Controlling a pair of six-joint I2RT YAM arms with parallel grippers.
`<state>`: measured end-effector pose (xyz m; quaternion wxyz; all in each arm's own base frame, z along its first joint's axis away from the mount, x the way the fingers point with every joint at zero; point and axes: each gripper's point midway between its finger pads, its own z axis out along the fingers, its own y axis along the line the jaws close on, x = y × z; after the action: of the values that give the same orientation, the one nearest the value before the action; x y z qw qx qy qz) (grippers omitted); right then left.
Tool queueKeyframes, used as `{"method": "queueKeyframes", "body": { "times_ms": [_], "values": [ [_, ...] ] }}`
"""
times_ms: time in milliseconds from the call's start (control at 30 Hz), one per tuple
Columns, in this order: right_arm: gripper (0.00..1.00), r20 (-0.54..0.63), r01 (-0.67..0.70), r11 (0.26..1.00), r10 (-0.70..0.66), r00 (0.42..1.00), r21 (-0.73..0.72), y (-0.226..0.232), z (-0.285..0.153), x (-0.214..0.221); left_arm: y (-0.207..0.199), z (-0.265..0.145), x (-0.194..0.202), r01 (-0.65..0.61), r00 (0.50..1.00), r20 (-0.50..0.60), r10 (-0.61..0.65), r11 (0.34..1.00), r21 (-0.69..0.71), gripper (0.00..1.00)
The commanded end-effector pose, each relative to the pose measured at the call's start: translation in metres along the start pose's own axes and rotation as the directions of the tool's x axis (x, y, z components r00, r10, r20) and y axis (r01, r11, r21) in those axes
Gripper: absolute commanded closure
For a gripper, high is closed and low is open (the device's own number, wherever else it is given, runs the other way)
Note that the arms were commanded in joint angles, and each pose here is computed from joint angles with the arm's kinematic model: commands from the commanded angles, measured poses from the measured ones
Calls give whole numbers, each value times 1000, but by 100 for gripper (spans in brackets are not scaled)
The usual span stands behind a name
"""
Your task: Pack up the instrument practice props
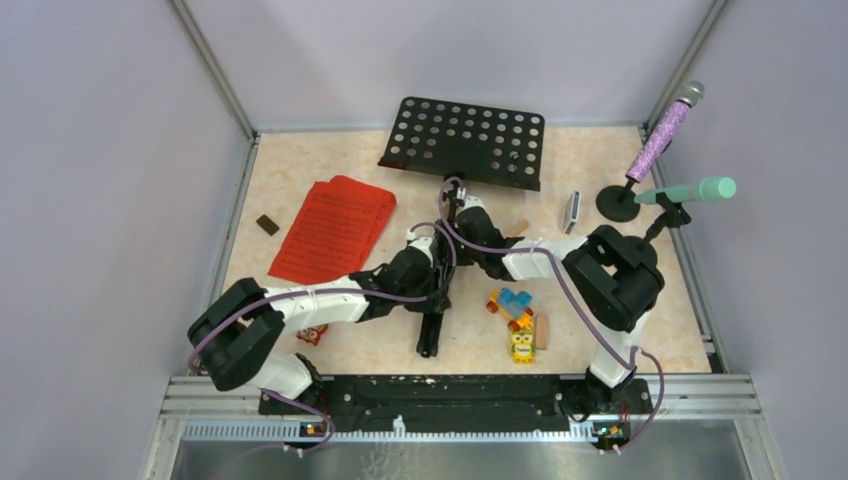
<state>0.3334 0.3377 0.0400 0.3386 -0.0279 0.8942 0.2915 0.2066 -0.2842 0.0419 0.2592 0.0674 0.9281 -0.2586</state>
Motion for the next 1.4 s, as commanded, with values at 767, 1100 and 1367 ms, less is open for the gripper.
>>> {"method": "queueKeyframes", "body": {
  "times_ms": [767, 1100, 1367],
  "values": [
    [39, 60, 244, 945, -262, 963, 216, -50, -35, -20, 47, 19, 4, -221, 968, -147, 202, 968, -122, 100],
    [17, 60, 312, 932, -327, 943, 183, -23, -88, -50, 55, 22, -9, -241, 962, -160, 221, 964, -113, 100],
    [16, 163, 313, 924, -351, 922, 220, -3, -177, -95, 62, 27, -17, -285, 950, -170, 261, 948, -139, 95]
  ]
}}
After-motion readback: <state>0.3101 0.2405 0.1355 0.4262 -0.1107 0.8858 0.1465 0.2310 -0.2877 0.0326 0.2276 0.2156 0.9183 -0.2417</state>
